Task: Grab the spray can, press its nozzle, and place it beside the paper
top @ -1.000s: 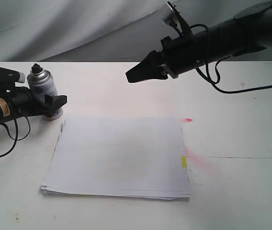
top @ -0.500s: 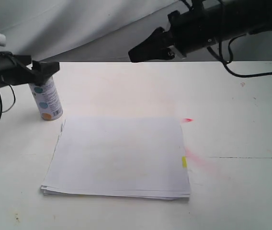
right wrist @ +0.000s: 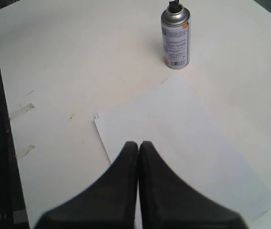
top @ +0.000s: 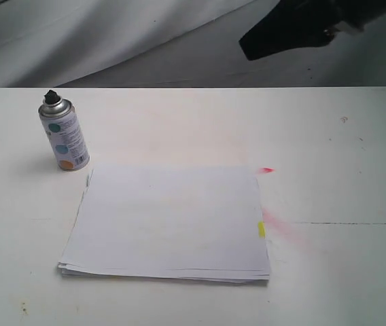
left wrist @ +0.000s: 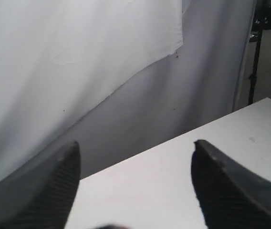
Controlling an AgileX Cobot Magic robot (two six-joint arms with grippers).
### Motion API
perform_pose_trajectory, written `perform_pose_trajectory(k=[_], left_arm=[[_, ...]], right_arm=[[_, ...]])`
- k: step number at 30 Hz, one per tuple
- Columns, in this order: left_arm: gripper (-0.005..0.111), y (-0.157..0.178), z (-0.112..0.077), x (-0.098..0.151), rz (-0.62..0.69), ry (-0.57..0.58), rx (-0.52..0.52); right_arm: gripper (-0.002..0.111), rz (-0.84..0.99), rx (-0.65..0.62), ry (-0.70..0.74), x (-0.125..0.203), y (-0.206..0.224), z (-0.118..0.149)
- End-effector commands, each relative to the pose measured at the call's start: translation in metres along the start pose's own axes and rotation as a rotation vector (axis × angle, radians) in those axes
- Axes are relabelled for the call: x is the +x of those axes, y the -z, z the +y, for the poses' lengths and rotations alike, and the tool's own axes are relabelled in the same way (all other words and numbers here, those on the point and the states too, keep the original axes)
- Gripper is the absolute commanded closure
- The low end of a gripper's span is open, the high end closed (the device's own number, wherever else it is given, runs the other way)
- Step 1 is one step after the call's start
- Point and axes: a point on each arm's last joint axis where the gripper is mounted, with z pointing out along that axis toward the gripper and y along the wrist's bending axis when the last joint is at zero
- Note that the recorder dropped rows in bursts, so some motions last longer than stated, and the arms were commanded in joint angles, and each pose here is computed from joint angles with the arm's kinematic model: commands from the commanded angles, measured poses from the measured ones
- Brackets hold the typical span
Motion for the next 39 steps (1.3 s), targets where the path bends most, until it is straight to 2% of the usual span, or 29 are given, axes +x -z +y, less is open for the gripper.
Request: perform_pose_trajectory(k=[1, 4, 8, 11, 14, 16, 20, 23, 26, 28, 32, 39], left_arm=[[0.065, 0.042, -0.030, -0.023, -0.069, -0.036, 0.005], [0.084, 0.071, -0.052, -0.024, -0.123, -0.080, -0.002], [0.104, 0.096, -0.074, -0.005, -0.143, -0.073, 0.001], [0.107, 0.115, -0.091, 0.011, -0.164, -0.033, 0.012], [0.107, 0.135, -0.115, 0.037, -0.229, 0.049, 0.083], [0.107, 0.142, -0.126, 0.054, -0.261, 0.096, 0.124], [0.107, 0.141, -0.129, 0.084, -0.268, 0.183, 0.136], [0.107, 0.137, -0.127, 0.099, -0.309, 0.192, 0.131], [0.107, 0.135, -0.127, 0.106, -0.332, 0.207, 0.144], [0.107, 0.134, -0.132, 0.114, -0.306, 0.212, 0.196], [0.107, 0.135, -0.139, 0.117, -0.285, 0.181, 0.267], [0.107, 0.135, -0.140, 0.117, -0.288, 0.173, 0.281]], right_arm=[[0.108, -0.004, 0.020, 0.010, 0.023, 0.027, 0.039], [0.108, -0.015, 0.026, 0.003, 0.050, 0.042, 0.070], [0.108, -0.044, 0.041, -0.035, 0.092, 0.057, 0.110], [0.108, -0.127, 0.097, -0.085, 0.124, 0.065, 0.135], [0.108, -0.248, 0.154, -0.098, 0.165, 0.071, 0.164], [0.108, -0.319, 0.201, -0.088, 0.188, 0.067, 0.171], [0.108, -0.506, 0.348, -0.110, 0.217, 0.055, 0.159], [0.108, -0.636, 0.446, -0.191, 0.237, 0.035, 0.136], [0.108, -0.691, 0.461, -0.272, 0.250, 0.023, 0.125], [0.108, -0.725, 0.485, -0.324, 0.254, 0.020, 0.119], [0.108, -0.744, 0.507, -0.329, 0.254, 0.022, 0.117], [0.108, -0.744, 0.507, -0.329, 0.254, 0.022, 0.117]])
